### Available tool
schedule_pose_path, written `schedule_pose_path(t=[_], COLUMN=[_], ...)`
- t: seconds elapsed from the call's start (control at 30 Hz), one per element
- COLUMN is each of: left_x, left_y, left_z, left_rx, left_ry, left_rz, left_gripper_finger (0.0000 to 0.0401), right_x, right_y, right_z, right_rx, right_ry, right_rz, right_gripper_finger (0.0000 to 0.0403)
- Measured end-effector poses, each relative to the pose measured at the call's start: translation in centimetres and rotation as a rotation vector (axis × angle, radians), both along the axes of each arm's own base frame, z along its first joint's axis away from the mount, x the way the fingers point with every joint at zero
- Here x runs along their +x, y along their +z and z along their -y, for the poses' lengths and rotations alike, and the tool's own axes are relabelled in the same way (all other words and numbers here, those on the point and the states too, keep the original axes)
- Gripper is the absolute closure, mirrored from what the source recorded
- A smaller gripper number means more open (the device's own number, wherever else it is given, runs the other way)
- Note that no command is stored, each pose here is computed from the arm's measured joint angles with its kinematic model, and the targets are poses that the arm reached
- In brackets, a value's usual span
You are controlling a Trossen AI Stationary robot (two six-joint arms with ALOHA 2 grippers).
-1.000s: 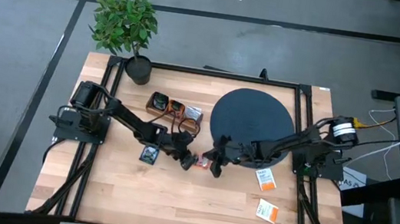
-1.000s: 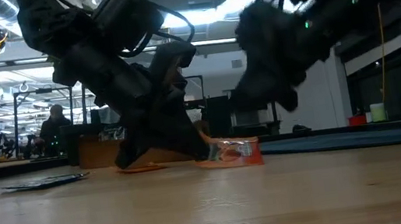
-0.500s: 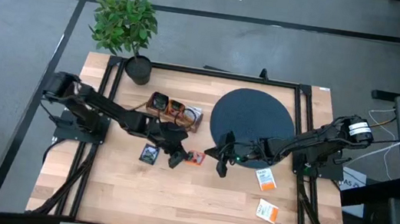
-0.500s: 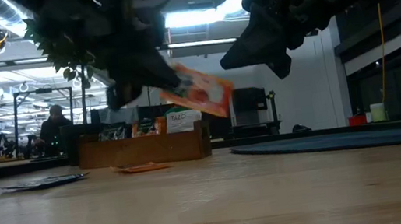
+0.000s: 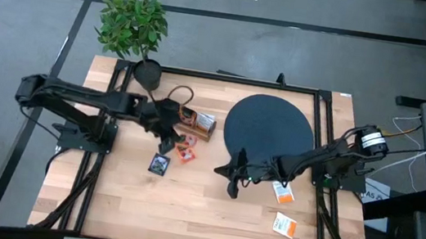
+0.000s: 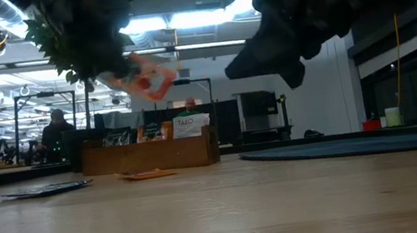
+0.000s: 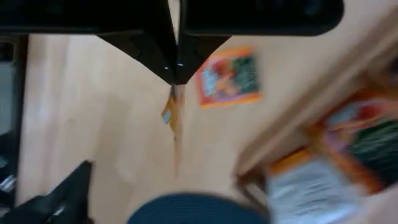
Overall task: Pick & Place Tea
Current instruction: Put the right orange tea bag into the middle section of the wooden organizer
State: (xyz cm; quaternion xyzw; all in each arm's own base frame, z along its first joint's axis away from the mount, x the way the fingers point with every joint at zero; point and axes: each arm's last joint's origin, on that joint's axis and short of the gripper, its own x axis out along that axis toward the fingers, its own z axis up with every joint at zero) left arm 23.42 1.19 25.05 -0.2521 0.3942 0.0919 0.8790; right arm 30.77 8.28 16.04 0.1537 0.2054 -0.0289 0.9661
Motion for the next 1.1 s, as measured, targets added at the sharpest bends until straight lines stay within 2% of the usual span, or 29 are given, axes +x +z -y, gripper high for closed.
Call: schedule_pose_path(t=[0.1, 0.3, 0.47, 0.63, 0.83, 1.1], left_x=[-0.5, -0.7, 0.0, 1.1, 2.9, 5.2], left_y=[1.5, 4.2, 5.1, 4.5, 3.1, 2.0], left_z=[-0.9, -1.8, -2.3, -3.3, -5.2, -6.8], left_rx=[0.082, 0.299, 0.439, 0.477, 0.507, 0.614], left_ry=[-0.023, -0.168, -0.273, -0.368, -0.465, -0.567], left_rz=[-0.068, -0.176, -0.219, -0.325, -0.458, -0.597], left_gripper_finger=[0.0399, 0.0399, 0.0399, 0.0399, 0.0399, 0.0399], right_x=[0.3, 0.6, -0.8, -3.0, -4.0, -4.1], right_y=[-0.6, -0.4, -1.3, -2.1, -3.0, -3.1], right_z=[-0.2, -0.3, 0.1, 0.8, 1.1, 1.1], right_rx=[-0.006, -0.048, -0.036, 0.030, 0.065, 0.036], right_ry=[0.009, 0.039, 0.013, -0.008, -0.020, -0.012], right_rz=[0.016, 0.060, 0.129, 0.254, 0.232, 0.222], right_gripper_finger=[0.0400, 0.0400, 0.0400, 0.0400, 0.0400, 0.0400])
